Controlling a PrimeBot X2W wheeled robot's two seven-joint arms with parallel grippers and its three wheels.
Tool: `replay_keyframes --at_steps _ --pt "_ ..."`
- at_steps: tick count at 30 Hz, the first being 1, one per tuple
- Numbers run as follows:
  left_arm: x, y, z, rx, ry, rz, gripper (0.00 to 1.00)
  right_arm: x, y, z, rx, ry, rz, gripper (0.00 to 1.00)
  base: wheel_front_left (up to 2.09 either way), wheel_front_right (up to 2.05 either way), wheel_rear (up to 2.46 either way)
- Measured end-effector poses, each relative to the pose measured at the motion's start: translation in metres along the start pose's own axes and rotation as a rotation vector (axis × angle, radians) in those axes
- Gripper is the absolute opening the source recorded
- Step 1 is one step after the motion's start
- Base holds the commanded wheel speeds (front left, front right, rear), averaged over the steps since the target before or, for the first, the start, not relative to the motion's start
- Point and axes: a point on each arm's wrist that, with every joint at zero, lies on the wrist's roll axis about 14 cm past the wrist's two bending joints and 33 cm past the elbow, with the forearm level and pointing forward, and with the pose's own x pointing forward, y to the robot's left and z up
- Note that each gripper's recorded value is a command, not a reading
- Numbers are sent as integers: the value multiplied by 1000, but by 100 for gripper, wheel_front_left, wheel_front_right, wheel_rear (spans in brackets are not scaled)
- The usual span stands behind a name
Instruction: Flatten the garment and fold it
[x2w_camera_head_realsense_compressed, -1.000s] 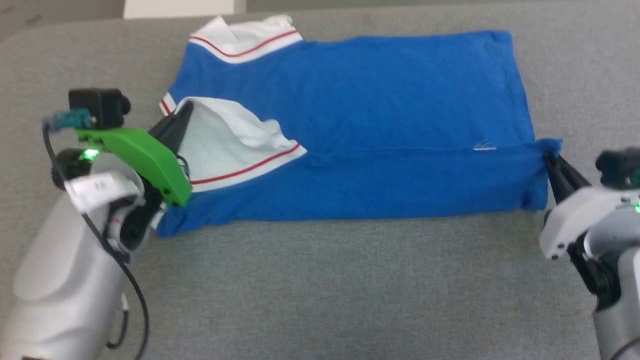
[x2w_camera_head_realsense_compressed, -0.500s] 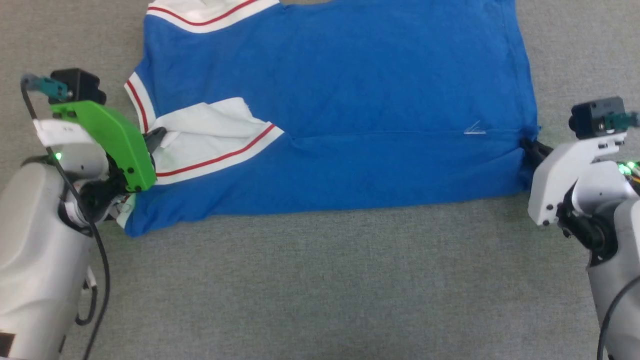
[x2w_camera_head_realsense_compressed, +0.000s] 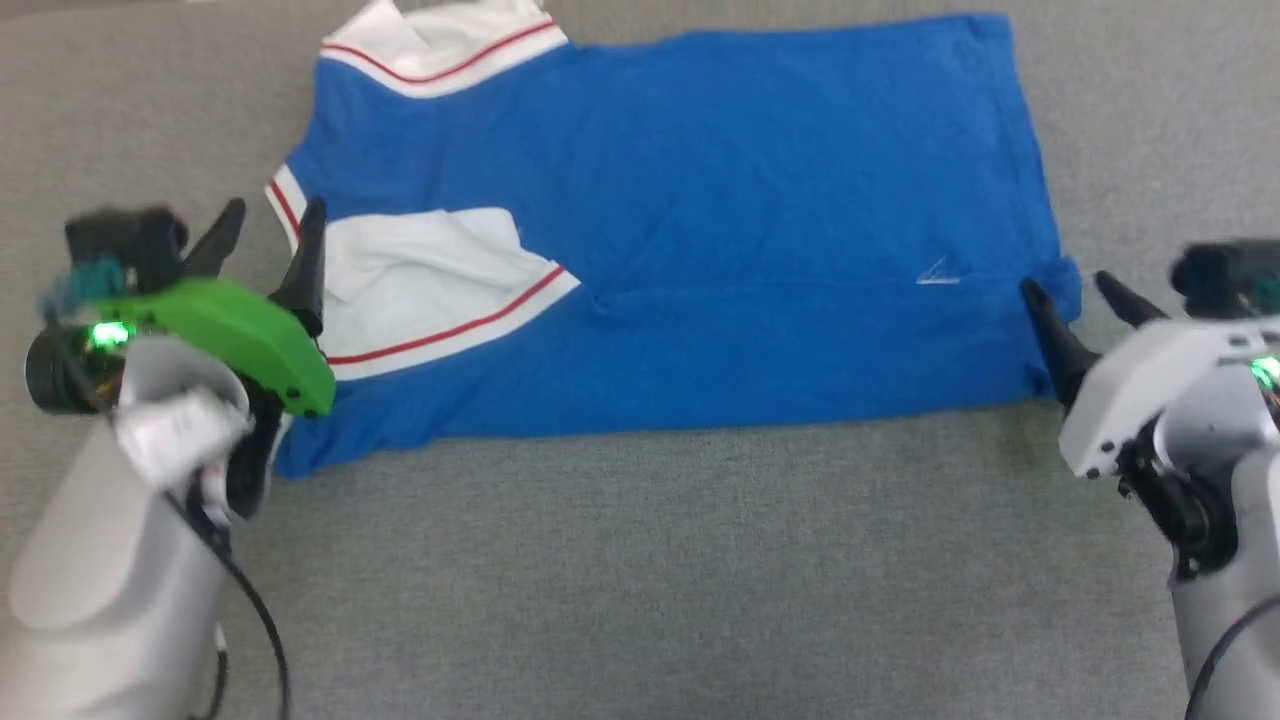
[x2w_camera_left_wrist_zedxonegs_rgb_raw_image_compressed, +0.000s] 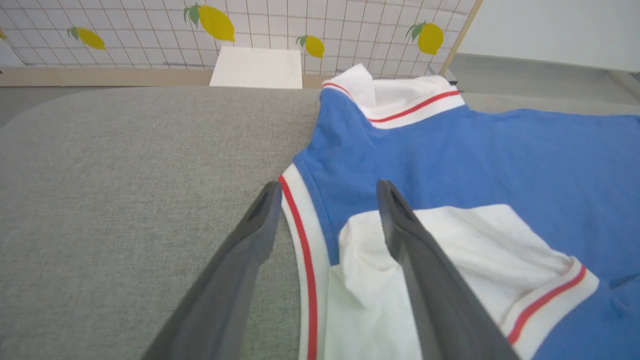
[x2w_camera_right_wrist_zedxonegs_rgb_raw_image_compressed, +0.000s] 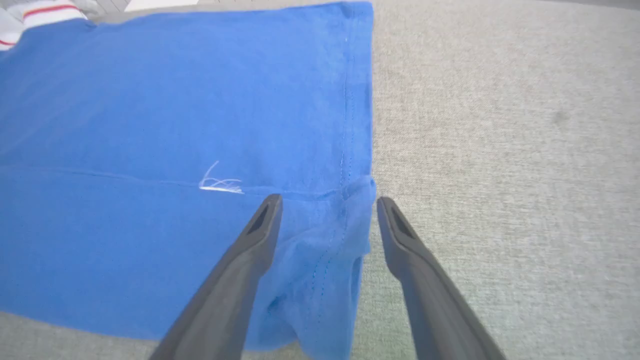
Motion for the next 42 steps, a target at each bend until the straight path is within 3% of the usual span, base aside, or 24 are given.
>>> replay_keyframes --at_steps 6,13,16,22,30,35,36,37,38,42 --pt "-44 -6 23 -47 -250 71 100 -37 3 24 74 -285 -24 100 0 0 0" --pt "-90 -3 9 -30 -256 154 100 -83 18 41 114 -530 -17 100 0 0 0" --pt "-99 0 4 -20 -241 182 100 -92 27 41 122 -563 8 100 0 0 0" --pt "-98 6 -35 -24 -43 229 100 -103 24 46 130 -610 -8 100 0 0 0" --pt "-92 5 -87 -106 271 259 100 -105 21 39 136 -594 -20 100 0 0 0" --pt "-87 4 -98 -118 409 251 100 -106 17 33 145 -583 -31 100 0 0 0" --pt "-87 3 -100 -118 440 243 95 -107 17 33 146 -583 -34 100 0 0 0" --pt "-87 1 -102 -123 468 233 42 -107 15 32 147 -582 -39 100 0 0 0" --pt "-87 0 -101 -126 485 224 0 -108 14 31 147 -581 -43 100 0 0 0" --pt "-85 -8 -98 -123 491 192 0 -109 9 29 151 -581 -58 100 0 0 0"
